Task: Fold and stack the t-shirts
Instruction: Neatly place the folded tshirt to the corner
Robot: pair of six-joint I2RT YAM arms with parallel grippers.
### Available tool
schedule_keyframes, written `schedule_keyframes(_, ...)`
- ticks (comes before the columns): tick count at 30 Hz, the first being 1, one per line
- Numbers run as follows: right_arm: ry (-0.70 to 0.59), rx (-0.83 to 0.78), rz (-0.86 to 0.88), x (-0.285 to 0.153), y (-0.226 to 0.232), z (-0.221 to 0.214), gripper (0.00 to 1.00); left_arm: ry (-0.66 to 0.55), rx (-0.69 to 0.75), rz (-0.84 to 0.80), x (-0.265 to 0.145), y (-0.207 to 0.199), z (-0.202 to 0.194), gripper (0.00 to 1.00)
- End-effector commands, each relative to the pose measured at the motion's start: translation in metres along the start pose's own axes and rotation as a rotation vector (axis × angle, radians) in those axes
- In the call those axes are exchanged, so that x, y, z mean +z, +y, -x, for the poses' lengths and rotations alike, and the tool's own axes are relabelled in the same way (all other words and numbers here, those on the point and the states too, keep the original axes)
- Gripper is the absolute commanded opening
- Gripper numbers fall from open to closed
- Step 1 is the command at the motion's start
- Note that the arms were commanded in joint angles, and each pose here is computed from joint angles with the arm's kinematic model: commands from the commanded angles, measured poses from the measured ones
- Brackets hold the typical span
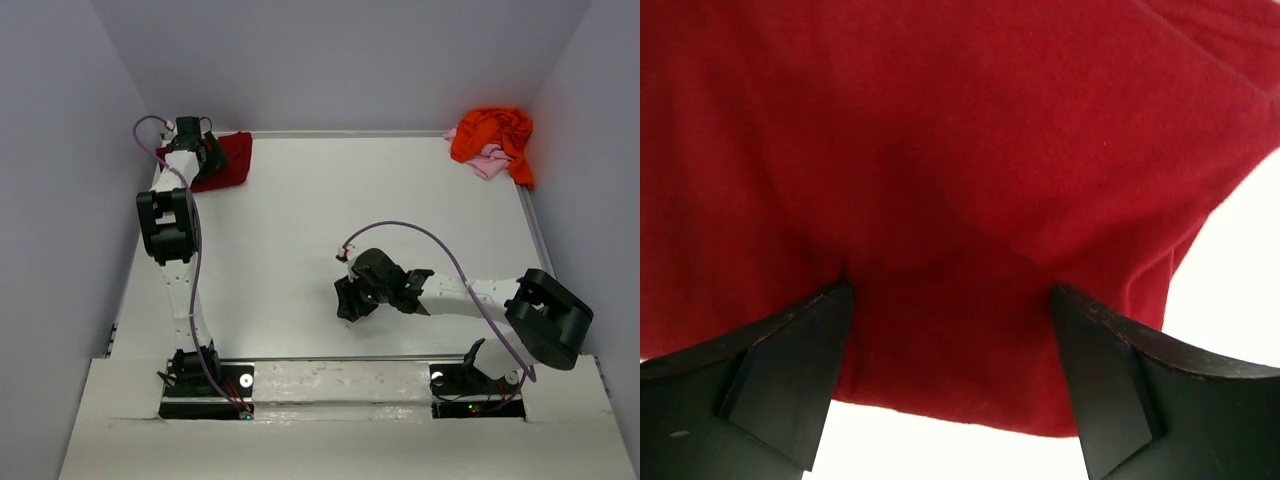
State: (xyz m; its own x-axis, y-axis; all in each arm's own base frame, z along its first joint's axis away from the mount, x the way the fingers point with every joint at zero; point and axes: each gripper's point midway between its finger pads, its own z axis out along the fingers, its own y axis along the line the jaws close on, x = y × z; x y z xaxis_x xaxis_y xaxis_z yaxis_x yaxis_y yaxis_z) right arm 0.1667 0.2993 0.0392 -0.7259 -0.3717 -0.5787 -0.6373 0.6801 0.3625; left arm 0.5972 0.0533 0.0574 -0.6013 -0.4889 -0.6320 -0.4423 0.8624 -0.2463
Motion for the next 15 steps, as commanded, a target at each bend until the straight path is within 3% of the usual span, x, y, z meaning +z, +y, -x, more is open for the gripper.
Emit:
schedule_keyframes(1, -0.041, -0.028, 0.017, -0.005, 0.010, 0.013, 0.55, -0.024, 0.052, 0.078, 0.002, 0.014, 0.004, 0.93)
schedule_keyframes(15, -0.022, -0.020, 0.011, -0.004, 0.007, 0.005, 0.55, 0.006, 0.086, 0.168, 0.028, 0.049, 0.000, 0.93)
